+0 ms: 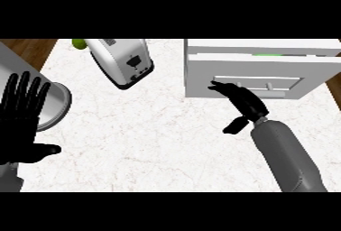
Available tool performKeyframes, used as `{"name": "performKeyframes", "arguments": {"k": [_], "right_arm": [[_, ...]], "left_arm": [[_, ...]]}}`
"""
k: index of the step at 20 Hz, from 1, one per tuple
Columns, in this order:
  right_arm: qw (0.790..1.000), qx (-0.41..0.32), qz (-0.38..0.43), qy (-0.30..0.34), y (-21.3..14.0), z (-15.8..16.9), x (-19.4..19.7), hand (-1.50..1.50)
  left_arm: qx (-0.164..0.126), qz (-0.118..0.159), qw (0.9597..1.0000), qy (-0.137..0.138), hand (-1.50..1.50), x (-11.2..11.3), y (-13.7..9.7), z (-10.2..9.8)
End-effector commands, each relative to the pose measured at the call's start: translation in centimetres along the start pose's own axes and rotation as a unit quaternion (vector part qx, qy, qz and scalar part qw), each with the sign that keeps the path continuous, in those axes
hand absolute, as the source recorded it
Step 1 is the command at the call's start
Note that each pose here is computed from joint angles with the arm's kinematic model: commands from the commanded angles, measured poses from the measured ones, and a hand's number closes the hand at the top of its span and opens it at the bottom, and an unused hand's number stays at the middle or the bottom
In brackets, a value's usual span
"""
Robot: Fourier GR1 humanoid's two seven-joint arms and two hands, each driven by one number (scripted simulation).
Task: Pick up the cup, place it into the drawer and close the drawer
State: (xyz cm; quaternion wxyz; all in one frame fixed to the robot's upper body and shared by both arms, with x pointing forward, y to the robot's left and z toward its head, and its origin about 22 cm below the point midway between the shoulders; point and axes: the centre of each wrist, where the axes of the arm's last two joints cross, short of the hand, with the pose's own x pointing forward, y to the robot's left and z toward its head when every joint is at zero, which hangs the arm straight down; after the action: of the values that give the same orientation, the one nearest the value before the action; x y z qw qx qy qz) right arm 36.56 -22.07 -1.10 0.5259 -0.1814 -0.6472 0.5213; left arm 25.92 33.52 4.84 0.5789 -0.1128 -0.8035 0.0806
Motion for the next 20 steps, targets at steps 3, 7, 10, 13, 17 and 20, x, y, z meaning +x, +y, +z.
{"name": "performKeyframes", "arguments": {"k": [3, 7, 10, 13, 17, 20], "right_arm": [[0.999, 0.010, -0.036, 0.002, -1.8, -2.1, -2.3, -1.50], [0.999, 0.018, -0.032, 0.012, -3.6, -3.2, -2.6, -1.50], [0.999, 0.013, -0.029, 0.019, -5.2, -1.9, -4.5, -1.50], [0.999, 0.004, -0.032, 0.025, -8.3, -2.3, -4.6, -1.50], [0.999, -0.004, -0.029, 0.035, -8.2, -2.2, -4.8, -1.50], [0.999, 0.005, -0.042, 0.031, -9.0, -2.2, -4.9, -1.50]], "left_arm": [[-0.008, 0.003, 1.0000, -0.005, -1.50, -1.1, 1.7, 0.0], [-0.012, 0.012, 0.9998, -0.007, -1.50, 0.7, 2.1, -0.9], [-0.020, 0.014, 0.9997, 0.003, -1.50, -0.9, 1.4, 0.9], [-0.020, 0.017, 0.9997, 0.004, -1.50, -0.5, 1.4, -0.4], [-0.037, 0.011, 0.9992, 0.000, -1.50, -0.8, 0.4, -0.5], [-0.033, 0.005, 0.9994, 0.004, -1.50, -1.5, -0.3, -1.8]]}}
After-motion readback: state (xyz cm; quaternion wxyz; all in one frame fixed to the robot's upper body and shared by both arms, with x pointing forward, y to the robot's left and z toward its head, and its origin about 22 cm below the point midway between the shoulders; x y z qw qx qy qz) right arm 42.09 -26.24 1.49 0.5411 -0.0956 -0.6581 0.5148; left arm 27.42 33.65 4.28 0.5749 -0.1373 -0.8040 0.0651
